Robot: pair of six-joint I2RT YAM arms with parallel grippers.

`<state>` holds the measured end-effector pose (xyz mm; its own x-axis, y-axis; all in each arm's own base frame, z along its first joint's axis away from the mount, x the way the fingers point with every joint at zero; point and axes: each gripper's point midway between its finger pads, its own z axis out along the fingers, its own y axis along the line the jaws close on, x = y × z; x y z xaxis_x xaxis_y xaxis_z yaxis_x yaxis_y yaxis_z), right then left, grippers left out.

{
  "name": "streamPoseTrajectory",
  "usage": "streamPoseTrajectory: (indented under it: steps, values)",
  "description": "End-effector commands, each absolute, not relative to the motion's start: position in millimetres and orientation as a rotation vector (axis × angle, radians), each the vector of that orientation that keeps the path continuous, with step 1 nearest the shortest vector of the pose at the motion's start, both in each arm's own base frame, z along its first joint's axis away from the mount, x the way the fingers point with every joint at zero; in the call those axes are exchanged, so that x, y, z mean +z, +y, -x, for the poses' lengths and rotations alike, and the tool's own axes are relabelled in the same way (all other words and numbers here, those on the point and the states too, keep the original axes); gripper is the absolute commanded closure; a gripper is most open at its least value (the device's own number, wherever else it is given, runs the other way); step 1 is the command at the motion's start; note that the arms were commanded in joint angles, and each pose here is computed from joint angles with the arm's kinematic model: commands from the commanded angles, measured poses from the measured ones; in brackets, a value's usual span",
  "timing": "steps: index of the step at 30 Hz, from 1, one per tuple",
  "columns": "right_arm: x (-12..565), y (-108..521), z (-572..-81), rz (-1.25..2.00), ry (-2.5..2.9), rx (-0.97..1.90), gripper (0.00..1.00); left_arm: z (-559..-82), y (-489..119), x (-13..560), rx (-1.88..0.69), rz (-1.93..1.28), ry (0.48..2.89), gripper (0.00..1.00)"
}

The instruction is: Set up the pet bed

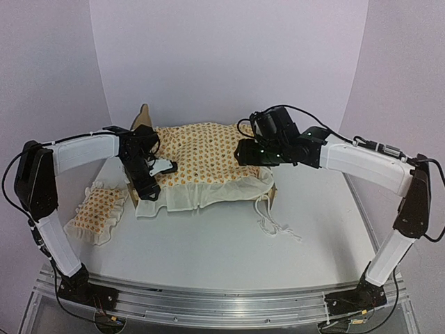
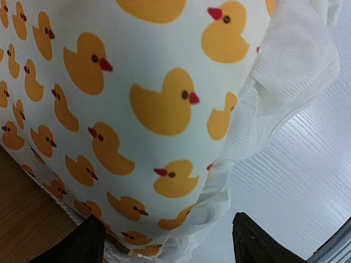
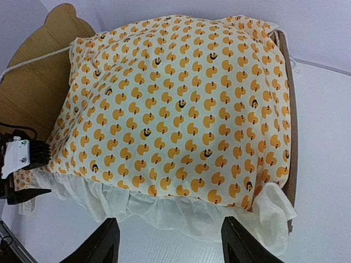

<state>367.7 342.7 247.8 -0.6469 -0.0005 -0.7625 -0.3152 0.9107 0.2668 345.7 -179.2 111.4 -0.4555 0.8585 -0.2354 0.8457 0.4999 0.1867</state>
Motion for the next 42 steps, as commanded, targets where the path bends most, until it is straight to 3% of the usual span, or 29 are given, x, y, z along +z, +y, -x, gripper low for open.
streamPoseTrajectory:
  steps: [1,3,4,7,8,10,15,20,24,28,35,42]
  values:
    - [263,370,-358,0.281,2.171,0.615,0.37,-372,-189,127,0.09,-1.33,2.358,0.45]
    - [264,384,-356,0.327,2.166,0.655,0.37,-375,-197,138,0.039,-1.316,2.339,0.7]
    - [264,392,-354,0.356,2.164,0.674,0.37,-374,-203,147,-0.003,-1.307,2.332,0.77]
    - [264,419,-347,0.459,2.155,0.73,0.37,-369,-216,170,-0.115,-1.301,2.307,0.82]
    - [262,423,-346,0.471,2.157,0.74,0.37,-368,-216,171,-0.119,-1.307,2.304,0.92]
    - [259,432,-346,0.485,2.162,0.759,0.37,-366,-214,169,-0.108,-1.326,2.302,1.0]
    - [259,471,-335,0.609,2.135,0.89,0.38,-376,-223,193,-0.124,-1.298,2.235,1.0]
    - [261,535,-288,0.923,1.91,1.083,0.4,-411,-238,254,-0.149,-1.14,2.083,1.0]
    - [252,574,-261,1.004,1.729,1.16,0.43,-425,-243,270,-0.164,-1.106,2.048,1.0]
    - [240,591,-284,0.839,1.74,1.178,0.54,-428,-251,274,-0.211,-1.086,2.035,1.0]
    - [198,596,-351,0.523,1.817,0.997,0.55,-433,-261,282,-0.284,-1.036,2.012,1.0]
    - [180,596,-399,0.399,1.841,1.051,0.57,-434,-266,288,-0.313,-1.02,1.993,1.0]
